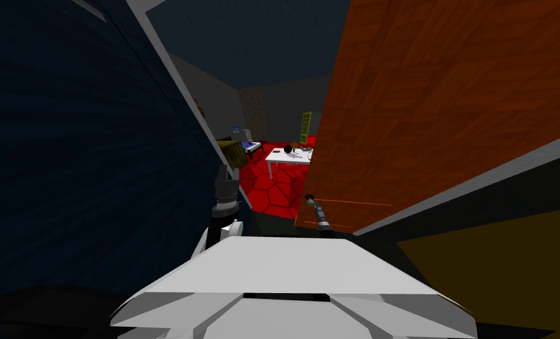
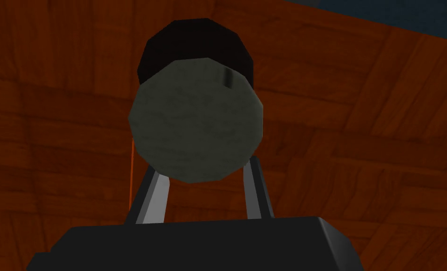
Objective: Pull the door open
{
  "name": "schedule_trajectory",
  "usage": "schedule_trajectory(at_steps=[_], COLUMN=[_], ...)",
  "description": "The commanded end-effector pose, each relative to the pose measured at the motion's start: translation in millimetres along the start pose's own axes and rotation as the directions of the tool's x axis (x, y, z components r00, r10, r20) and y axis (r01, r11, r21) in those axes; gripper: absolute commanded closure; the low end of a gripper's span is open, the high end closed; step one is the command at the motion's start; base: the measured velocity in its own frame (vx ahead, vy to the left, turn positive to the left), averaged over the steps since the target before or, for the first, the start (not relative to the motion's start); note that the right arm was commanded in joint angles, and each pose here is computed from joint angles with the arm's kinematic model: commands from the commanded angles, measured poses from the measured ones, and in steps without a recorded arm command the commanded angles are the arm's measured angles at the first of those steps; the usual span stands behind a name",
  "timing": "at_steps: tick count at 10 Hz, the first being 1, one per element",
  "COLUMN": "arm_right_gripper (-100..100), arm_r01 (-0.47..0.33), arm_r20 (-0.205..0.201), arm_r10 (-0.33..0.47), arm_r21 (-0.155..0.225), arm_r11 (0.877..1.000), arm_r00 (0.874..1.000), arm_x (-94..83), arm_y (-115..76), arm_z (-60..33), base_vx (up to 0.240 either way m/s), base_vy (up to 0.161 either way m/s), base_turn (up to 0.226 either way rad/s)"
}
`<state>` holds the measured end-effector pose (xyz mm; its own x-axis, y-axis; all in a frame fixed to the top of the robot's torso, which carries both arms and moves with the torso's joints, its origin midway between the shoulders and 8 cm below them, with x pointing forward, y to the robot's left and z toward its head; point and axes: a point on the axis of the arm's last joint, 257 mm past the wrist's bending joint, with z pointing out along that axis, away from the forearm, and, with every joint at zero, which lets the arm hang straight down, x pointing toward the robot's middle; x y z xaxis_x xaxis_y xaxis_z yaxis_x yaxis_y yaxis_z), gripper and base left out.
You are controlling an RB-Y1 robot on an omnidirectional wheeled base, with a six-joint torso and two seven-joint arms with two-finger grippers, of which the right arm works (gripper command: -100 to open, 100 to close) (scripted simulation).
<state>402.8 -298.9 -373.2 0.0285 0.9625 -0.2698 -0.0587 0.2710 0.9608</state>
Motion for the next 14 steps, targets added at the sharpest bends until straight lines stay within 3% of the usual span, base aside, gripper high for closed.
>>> schedule_trajectory(at_steps=[1,2,3,6,7,10,11,14], arm_right_gripper=[100,100,100,100,100,100,100,100], arm_r01=[-0.092,-0.092,-0.15,-0.15,-0.209,-0.209,-0.267,-0.267], arm_r20=[-0.009,-0.009,0.007,0.007,0.024,0.024,0.041,0.041], arm_r10=[0.091,0.091,0.15,0.15,0.209,0.209,0.267,0.267], arm_r21=[-0.019,-0.019,-0.016,-0.016,-0.016,-0.016,-0.019,-0.019], arm_r11=[0.996,0.996,0.989,0.989,0.978,0.978,0.964,0.964], arm_r00=[0.996,0.996,0.989,0.989,0.978,0.978,0.963,0.963], arm_x=[17.5,17.5,13.4,13.4,9.3,9.3,5.0,5.0], arm_y=[8.3,8.3,7.3,7.3,6.2,6.2,5.4,5.4], arm_z=[3.9,3.9,2.9,2.9,1.7,1.7,0.4,0.4], base_vx=[-0.065,-0.051,-0.075,-0.029,-0.05,-0.023,-0.04,-0.017], base_vy=[-0.008,-0.019,-0.025,-0.009,-0.009,-0.01,-0.006,-0.008], base_turn=[0.132,0.049,0.136,0.021,0.11,0.03,0.126,0.024])
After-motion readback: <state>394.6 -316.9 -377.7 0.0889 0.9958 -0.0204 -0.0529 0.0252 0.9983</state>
